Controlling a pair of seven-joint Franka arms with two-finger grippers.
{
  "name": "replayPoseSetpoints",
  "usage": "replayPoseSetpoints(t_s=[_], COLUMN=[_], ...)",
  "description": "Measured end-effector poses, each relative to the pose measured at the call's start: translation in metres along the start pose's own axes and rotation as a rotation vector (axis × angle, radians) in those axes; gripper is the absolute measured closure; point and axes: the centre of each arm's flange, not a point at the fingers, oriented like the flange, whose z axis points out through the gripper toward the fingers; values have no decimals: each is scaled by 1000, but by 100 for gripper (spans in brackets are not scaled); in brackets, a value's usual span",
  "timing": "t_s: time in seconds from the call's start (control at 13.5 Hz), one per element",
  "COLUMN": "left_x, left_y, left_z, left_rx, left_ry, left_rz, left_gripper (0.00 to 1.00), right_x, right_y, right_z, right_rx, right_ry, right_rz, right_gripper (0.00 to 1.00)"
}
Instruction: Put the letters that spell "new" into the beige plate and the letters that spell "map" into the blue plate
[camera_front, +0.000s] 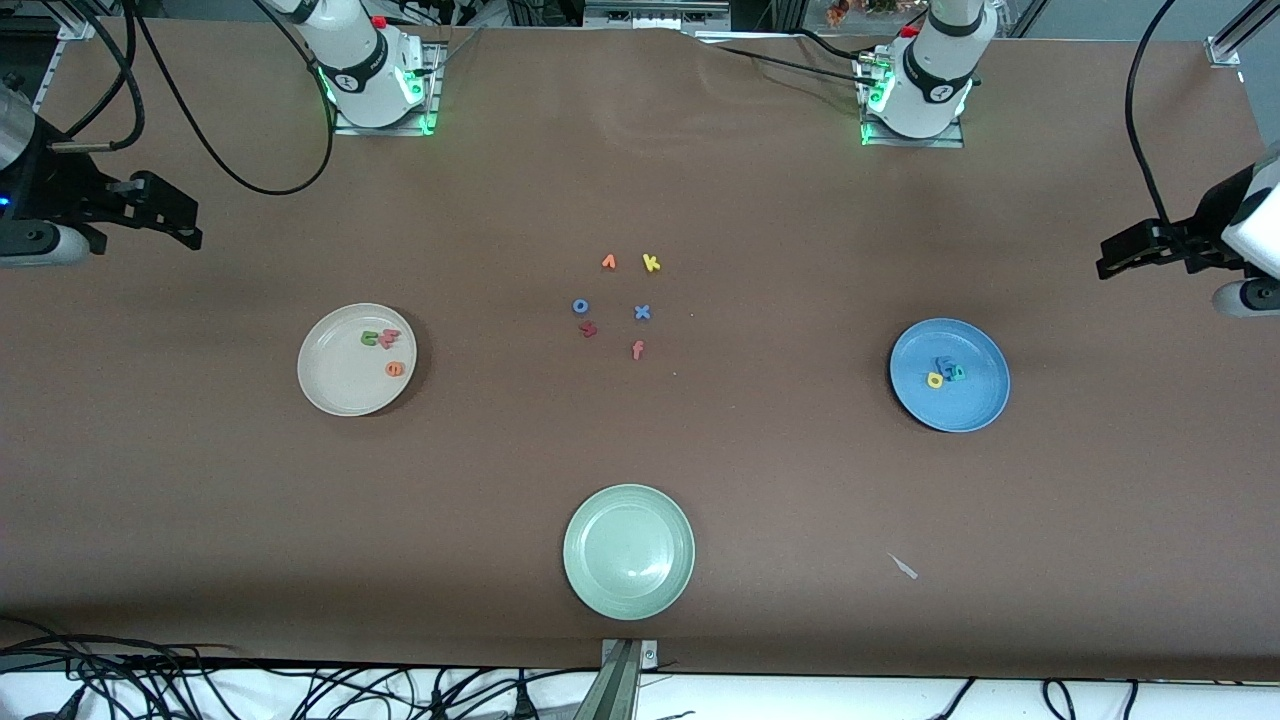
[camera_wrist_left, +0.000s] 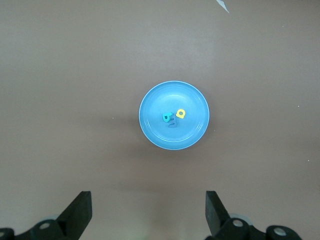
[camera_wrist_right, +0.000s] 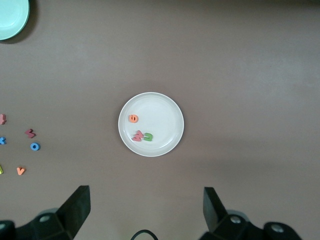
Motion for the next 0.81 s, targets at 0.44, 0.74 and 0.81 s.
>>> replayPoseSetpoints(t_s=[0.44,0.74,0.81], left_x=[1,1,1], left_y=[-1,-1,-1], left_z=[6,6,7], left_rx=[0,1,1], left_ry=[-7,-9,-10], left_rz=[0,0,0], left_gripper=[0,0,0], right_x=[0,0,0], right_y=[-2,-2,-2], right_z=[0,-1,-1], right_rx=[0,0,0], right_ry=[1,2,2], right_rz=[-3,-3,-3], right_gripper=[0,0,0])
